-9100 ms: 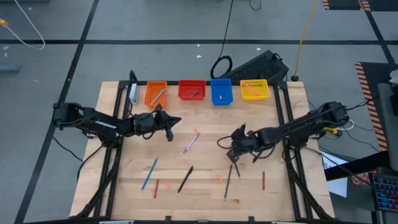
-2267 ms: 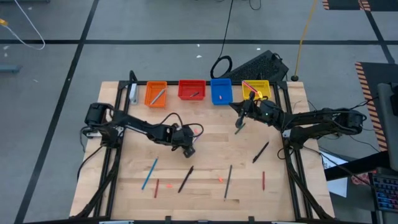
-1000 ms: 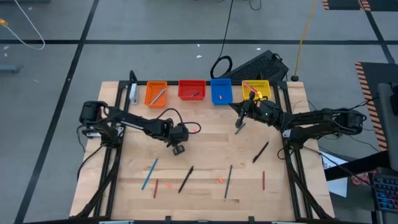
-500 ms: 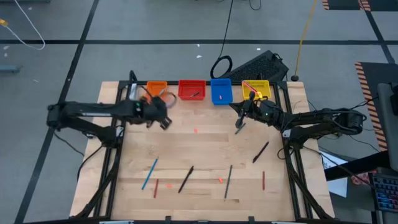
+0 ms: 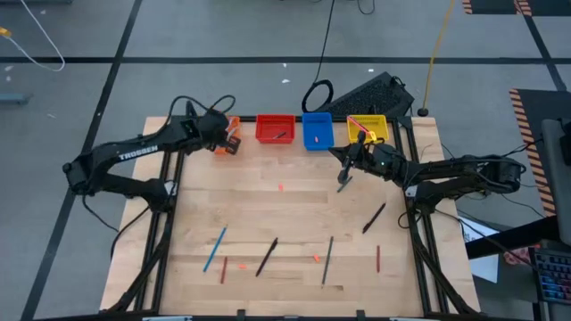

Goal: Sort crayons/erasers/pens/pencils in bins
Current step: Put the purple pen into the orange basket

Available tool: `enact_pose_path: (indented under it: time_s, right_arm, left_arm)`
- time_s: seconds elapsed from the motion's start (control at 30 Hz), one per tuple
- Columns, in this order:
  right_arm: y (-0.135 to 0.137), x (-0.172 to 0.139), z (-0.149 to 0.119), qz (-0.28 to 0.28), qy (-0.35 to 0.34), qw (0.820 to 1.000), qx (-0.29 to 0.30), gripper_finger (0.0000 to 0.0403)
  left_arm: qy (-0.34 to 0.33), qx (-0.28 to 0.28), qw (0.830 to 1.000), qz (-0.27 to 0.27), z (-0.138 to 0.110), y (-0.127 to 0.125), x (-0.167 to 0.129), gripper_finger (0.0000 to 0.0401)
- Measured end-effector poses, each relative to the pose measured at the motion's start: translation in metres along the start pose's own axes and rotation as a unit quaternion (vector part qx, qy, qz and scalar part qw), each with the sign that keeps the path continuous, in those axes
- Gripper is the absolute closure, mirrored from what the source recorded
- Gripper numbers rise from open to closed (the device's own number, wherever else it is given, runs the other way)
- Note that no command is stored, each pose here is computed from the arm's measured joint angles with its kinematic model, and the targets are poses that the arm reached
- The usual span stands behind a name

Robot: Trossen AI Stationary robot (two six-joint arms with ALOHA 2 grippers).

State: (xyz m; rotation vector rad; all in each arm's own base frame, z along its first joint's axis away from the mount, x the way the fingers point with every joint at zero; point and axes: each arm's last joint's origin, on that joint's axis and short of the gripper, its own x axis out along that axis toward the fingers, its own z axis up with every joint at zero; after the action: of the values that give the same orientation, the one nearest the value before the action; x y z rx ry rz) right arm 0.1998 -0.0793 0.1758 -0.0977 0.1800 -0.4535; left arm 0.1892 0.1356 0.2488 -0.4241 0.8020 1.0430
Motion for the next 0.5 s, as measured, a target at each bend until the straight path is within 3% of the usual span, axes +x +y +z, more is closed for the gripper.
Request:
enact_pose_path:
  time_s: [0.23, 0.5]
  right_arm:
    - [0.000, 0.000, 0.000, 0.000, 0.000, 1.000, 0.000, 0.0403]
    - [0.000, 0.000, 0.000, 0.000, 0.000, 1.000, 0.002, 0.0403]
  left_arm:
    - [0.005, -0.001, 1.000, 0.031, -0.014, 0.024, 0.045, 0.0375]
    - [-0.024, -0.023, 0.999, 0.011, -0.020, 0.040, 0.076, 0.0375]
